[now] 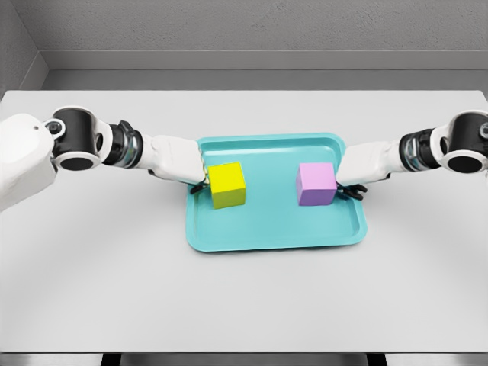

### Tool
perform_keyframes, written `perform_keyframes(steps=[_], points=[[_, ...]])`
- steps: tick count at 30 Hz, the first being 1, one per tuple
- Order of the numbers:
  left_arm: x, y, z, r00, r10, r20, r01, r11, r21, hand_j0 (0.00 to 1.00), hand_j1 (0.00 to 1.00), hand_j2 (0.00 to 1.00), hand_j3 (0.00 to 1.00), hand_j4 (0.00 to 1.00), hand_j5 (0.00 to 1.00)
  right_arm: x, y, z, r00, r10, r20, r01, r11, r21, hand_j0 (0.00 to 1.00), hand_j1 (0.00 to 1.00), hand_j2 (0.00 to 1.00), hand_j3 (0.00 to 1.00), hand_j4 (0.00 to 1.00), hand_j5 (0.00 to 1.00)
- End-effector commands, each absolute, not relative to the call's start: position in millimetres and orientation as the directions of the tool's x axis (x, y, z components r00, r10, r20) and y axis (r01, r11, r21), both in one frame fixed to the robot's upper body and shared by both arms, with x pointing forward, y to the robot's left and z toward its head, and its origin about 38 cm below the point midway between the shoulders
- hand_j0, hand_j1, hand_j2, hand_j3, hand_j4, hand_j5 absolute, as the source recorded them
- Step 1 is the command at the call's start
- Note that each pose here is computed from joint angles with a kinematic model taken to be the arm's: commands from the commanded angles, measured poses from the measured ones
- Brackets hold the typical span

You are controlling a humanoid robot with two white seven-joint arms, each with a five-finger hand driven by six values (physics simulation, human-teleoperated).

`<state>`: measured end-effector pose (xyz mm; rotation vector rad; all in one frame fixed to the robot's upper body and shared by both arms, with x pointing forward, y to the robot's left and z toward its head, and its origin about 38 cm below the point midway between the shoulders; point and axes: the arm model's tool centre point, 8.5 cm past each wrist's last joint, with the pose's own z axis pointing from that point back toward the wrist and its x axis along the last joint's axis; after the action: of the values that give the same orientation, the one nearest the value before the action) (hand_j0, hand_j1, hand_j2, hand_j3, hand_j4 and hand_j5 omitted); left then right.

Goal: Push two cubes

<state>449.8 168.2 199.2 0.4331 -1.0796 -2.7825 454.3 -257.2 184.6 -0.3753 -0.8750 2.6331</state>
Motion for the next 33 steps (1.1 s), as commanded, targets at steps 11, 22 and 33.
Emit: perform_keyframes(steps=[11, 22, 33], points=[[451, 163, 202, -0.954, -0.223, -0.199, 0.025, -0.722, 0.691, 0.5, 0.5, 0.5, 0.5, 0.5, 0.5, 453, -256, 180, -0.914, 0.383, -0.137, -0.229, -0.762, -0.605, 0.16, 0.16, 0.16, 0.16, 0.16, 0.16], [453, 162, 204, -0.952, -0.228, -0.202, 0.025, -0.717, 0.696, 0.5, 0.5, 0.5, 0.5, 0.5, 0.5, 453, -255, 181, -0.914, 0.381, -0.139, -0.225, -0.762, -0.607, 0.16, 0.16, 0.16, 0.16, 0.16, 0.16], [453, 154, 205, -0.955, -0.218, -0.201, 0.014, -0.711, 0.703, 0.5, 0.5, 0.5, 0.5, 0.5, 0.5, 454, -253, 183, -0.915, 0.377, -0.142, -0.219, -0.762, -0.61, 0.16, 0.16, 0.16, 0.16, 0.16, 0.16]])
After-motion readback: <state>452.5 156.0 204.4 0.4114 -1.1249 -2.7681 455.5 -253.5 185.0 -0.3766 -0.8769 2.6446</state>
